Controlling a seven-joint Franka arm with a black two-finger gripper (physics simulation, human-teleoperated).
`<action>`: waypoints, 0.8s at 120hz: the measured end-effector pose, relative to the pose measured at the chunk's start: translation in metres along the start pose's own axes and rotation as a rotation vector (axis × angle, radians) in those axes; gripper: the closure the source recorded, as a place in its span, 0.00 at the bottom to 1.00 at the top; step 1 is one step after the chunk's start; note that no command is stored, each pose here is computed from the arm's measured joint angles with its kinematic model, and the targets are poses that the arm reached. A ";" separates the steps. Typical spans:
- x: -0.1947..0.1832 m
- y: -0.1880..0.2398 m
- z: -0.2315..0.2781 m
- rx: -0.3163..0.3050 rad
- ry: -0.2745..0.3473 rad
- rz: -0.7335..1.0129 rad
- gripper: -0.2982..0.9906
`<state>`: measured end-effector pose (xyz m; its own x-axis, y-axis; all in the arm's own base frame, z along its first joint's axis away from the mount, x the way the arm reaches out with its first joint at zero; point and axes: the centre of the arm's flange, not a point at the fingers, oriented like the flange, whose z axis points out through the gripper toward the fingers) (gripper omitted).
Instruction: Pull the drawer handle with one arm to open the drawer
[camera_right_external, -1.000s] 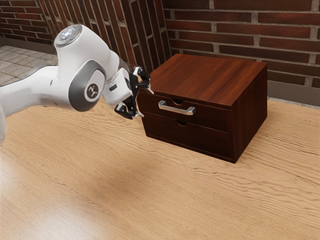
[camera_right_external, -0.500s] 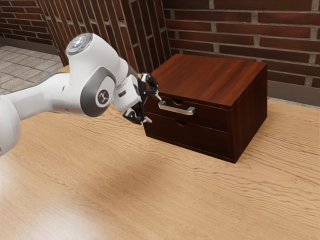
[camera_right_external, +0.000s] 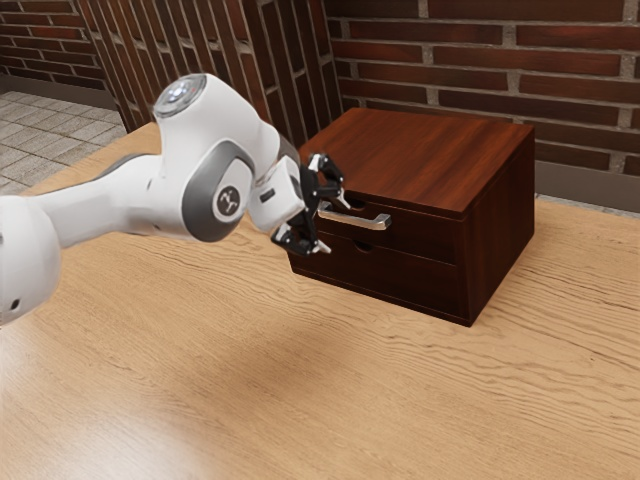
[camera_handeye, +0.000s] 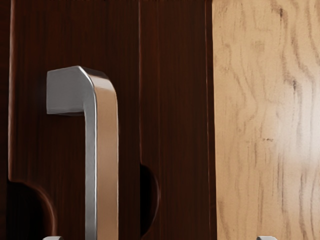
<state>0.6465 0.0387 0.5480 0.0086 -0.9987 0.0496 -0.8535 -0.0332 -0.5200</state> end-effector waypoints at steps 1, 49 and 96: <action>0.000 0.000 0.000 0.000 0.000 0.000 0.39; 0.014 0.003 0.015 -0.018 0.016 0.028 0.39; 0.008 0.038 -0.007 -0.043 0.017 0.031 0.40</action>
<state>0.6101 0.0296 0.5343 -0.0267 -0.9985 0.0483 -0.8748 0.0000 -0.4845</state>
